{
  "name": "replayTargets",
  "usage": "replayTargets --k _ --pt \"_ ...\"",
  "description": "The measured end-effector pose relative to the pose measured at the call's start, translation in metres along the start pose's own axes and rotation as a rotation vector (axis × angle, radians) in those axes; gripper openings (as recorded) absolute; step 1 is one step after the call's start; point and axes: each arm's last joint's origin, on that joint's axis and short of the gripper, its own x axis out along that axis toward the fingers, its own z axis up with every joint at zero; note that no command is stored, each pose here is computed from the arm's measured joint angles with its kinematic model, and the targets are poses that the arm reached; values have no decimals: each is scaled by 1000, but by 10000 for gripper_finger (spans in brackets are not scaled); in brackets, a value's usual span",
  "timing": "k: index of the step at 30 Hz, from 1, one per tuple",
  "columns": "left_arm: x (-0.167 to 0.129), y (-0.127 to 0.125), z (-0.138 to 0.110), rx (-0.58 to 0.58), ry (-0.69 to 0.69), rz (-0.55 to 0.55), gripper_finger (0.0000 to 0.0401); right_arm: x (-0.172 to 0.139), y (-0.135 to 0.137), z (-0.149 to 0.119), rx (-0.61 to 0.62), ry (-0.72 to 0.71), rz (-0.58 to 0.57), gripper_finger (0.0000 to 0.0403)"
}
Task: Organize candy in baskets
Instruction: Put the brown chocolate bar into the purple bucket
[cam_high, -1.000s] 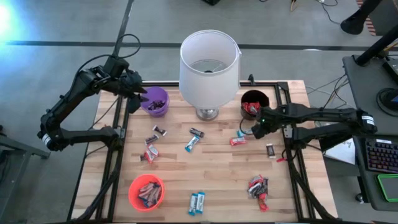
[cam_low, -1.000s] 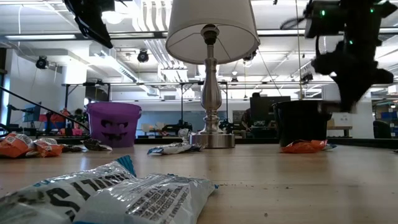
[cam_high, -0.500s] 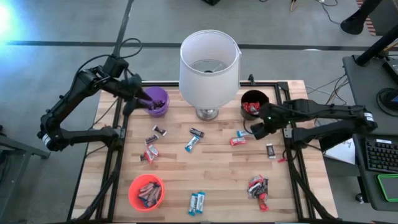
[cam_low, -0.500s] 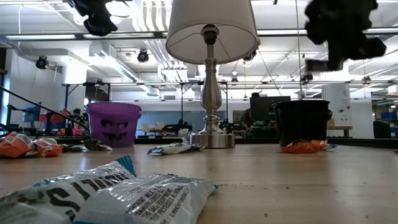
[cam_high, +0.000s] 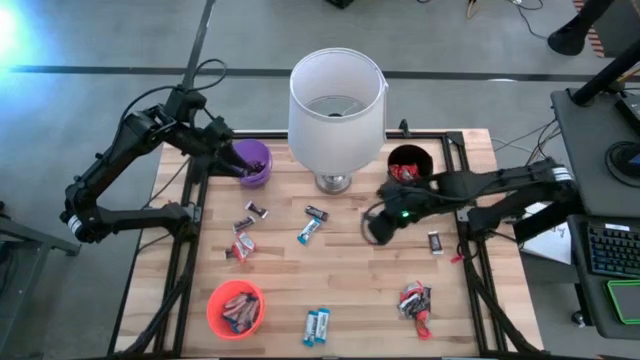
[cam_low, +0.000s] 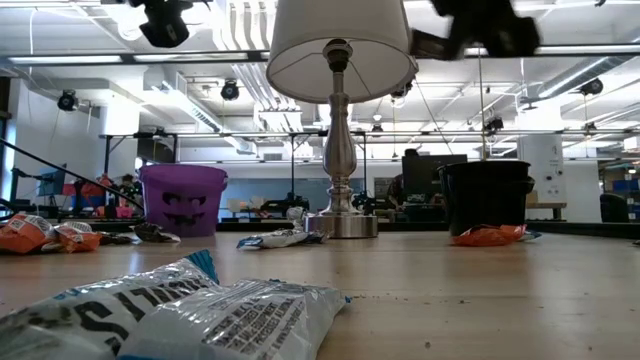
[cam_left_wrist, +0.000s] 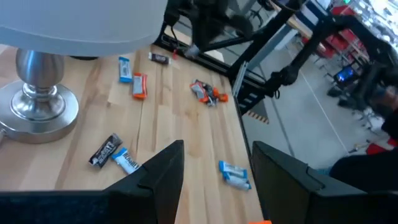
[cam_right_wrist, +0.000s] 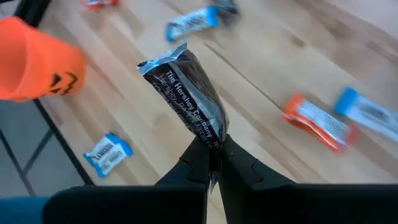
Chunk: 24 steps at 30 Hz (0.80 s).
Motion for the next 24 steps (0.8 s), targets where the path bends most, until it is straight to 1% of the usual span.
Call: replayTargets --k 2,7,15,20,24 --pt "0 0 1 -10 -6 -1 171 8 17 9 -50 -7 14 9" --pt "3 0 2 -8 5 -12 171 24 53 34 -151 -61 2 9" --pt "8 0 2 52 21 -21 171 23 106 71 -272 -208 55 9" --pt "11 4 4 65 31 -26 168 24 127 88 -339 -270 88 9" --pt "16 6 5 75 45 -43 163 33 134 100 -366 -286 85 9"
